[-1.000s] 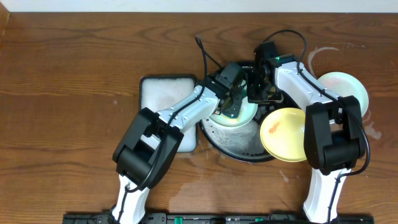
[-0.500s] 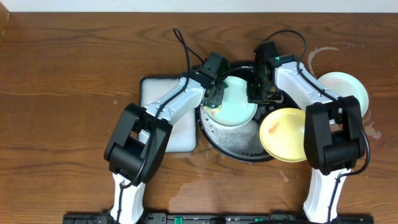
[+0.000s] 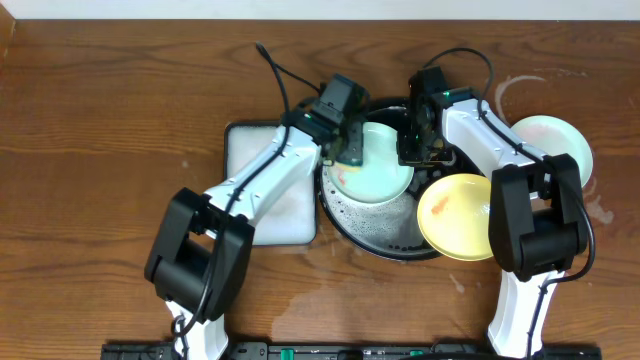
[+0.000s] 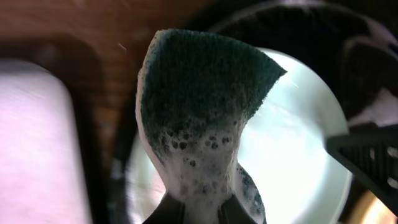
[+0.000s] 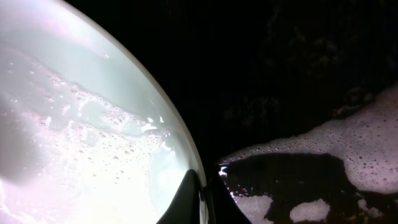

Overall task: Clean dirty plates on tray and stack at the side
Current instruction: 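Keep scrubbing the green plate in circles with the sponge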

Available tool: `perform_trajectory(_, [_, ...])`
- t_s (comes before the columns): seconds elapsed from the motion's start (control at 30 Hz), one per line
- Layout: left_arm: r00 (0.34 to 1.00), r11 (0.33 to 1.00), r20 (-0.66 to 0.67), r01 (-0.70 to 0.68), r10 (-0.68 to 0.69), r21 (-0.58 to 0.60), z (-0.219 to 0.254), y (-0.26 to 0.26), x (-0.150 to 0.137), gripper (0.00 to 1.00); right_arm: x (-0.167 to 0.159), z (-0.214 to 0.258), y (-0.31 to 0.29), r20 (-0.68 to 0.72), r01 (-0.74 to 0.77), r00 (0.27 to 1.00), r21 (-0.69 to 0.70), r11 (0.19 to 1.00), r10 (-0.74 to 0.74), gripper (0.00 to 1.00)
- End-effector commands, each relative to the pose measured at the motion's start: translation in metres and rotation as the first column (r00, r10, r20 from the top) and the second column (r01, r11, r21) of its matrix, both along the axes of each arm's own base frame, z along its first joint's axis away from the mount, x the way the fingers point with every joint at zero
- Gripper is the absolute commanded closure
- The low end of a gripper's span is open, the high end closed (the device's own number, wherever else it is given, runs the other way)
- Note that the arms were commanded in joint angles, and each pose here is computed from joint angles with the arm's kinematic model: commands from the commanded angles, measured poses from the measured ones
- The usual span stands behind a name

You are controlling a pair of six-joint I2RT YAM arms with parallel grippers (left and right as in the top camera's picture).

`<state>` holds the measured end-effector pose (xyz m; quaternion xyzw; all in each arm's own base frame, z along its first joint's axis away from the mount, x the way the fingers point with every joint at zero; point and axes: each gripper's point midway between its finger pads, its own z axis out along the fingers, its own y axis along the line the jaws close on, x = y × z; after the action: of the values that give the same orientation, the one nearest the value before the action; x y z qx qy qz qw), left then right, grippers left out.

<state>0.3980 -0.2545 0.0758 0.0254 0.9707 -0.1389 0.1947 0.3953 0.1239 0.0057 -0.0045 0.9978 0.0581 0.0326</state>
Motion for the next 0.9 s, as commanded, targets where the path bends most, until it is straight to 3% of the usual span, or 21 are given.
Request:
perform_trajectory(0.0, [0.997, 0.999, -0.075, -0.022, 0.020, -0.033, -0.022, -0.019, -0.020, 0.92, -0.010, -0.017, -0.009, -0.050, 0.015, 0.999, -0.044, 0.999, -0.017, 0.99])
perform_trajectory(0.17, [0.996, 1.000, -0.092, -0.023, 0.023, 0.008, -0.053, -0.027, -0.022, 0.92, -0.011, -0.017, -0.009, -0.050, 0.015, 0.999, -0.044, 0.999, -0.017, 0.99])
perform_trajectory(0.3, [0.991, 0.980, -0.078, -0.095, 0.110, 0.174, -0.087, 0.003, -0.018, 0.92, -0.011, -0.017, -0.009, -0.051, 0.015, 0.999, -0.045, 0.999, -0.017, 0.99])
perform_trajectory(0.47, [0.982, 0.888, 0.031, -0.180, 0.184, 0.422, -0.084, 0.055, -0.013, 0.93, -0.011, -0.017, -0.009, -0.051, 0.015, 0.999, -0.045, 0.999, -0.017, 0.99])
perform_trajectory(0.6, [0.972, 0.807, 0.124, -0.236, 0.202, 0.541, -0.073, 0.082, -0.007, 0.92, -0.011, -0.017, -0.009, -0.051, 0.015, 0.999, -0.045, 0.999, -0.017, 0.99])
perform_trajectory(0.7, [0.966, 0.777, 0.159, -0.258, 0.204, 0.573, -0.068, 0.090, -0.004, 0.93, -0.011, -0.017, -0.009, -0.051, 0.015, 0.999, -0.045, 0.999, -0.017, 0.99])
perform_trajectory(0.87, [0.959, 0.792, 0.193, -0.281, 0.208, 0.541, -0.050, 0.086, 0.002, 0.93, -0.011, -0.017, -0.009, -0.050, 0.015, 0.999, -0.045, 0.999, -0.017, 0.99])
